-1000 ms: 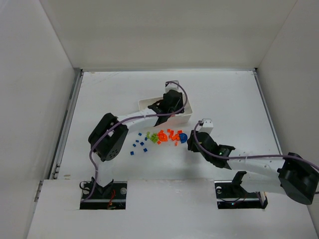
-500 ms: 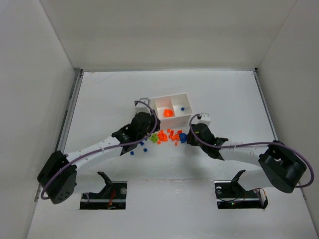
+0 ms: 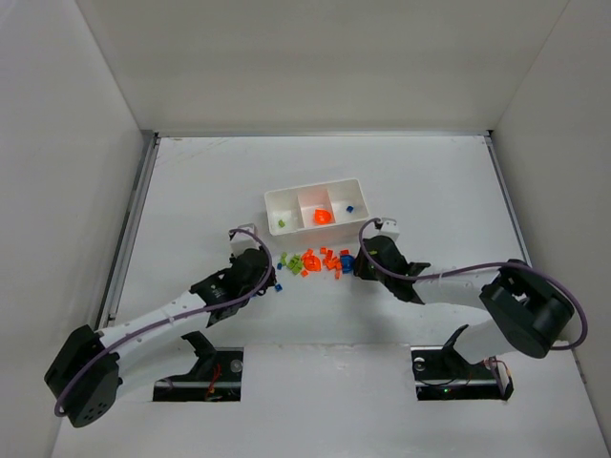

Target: Sort the legos into containers by color

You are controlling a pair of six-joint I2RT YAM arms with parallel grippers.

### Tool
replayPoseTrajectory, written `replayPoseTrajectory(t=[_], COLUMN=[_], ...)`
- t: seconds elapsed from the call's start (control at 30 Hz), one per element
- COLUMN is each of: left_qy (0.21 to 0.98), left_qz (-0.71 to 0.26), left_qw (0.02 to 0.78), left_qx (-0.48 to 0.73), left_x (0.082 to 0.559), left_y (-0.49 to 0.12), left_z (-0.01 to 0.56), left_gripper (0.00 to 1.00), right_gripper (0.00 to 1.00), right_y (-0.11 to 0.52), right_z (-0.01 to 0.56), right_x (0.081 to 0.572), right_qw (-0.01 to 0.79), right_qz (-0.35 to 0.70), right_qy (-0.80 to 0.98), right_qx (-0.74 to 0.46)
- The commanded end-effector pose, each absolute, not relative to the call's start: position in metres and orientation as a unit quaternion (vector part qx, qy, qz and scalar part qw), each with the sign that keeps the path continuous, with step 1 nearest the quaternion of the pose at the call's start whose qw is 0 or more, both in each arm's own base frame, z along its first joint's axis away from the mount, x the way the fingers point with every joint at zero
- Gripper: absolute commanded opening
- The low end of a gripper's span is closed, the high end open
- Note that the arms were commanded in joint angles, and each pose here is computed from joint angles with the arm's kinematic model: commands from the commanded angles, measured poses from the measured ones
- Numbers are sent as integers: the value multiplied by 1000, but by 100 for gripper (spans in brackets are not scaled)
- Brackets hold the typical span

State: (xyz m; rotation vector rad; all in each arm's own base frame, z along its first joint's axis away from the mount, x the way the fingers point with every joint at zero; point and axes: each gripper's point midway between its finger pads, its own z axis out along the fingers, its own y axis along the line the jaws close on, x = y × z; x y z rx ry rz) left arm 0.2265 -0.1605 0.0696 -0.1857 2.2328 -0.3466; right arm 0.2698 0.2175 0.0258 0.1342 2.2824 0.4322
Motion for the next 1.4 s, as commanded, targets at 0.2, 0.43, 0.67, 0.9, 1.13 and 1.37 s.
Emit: replayPoseTrajectory(t=[0.2, 0.43, 0.67, 0.9, 1.13, 1.37], left_qy=[900, 908, 918, 919, 921, 921], left_qz=[-122, -133, -108, -106, -96, -69], left_qw=[409, 389, 379, 379, 378, 384], left_qx=[-89, -74, -41, -27, -17, -8], left_x=[207, 196, 194, 195, 195, 198], left_y=[-147, -162, -173, -182, -183, -180], left_z=[60, 53, 38, 35, 30, 23], left_gripper=[34, 36, 40, 41, 41, 41], right_gripper=[32, 11, 4, 4, 5, 5], right_y=[224, 231, 221, 209, 204, 199], right_z=[42, 38, 70, 124, 186, 199], right_x=[283, 283, 278, 276, 305, 364], right_qw=[419, 406, 433, 476, 532, 557], right_qz=[191, 206, 227, 234, 241, 200], right_qy=[885, 886, 867, 843, 807, 802], right_qx=[75, 83, 92, 91, 84, 86])
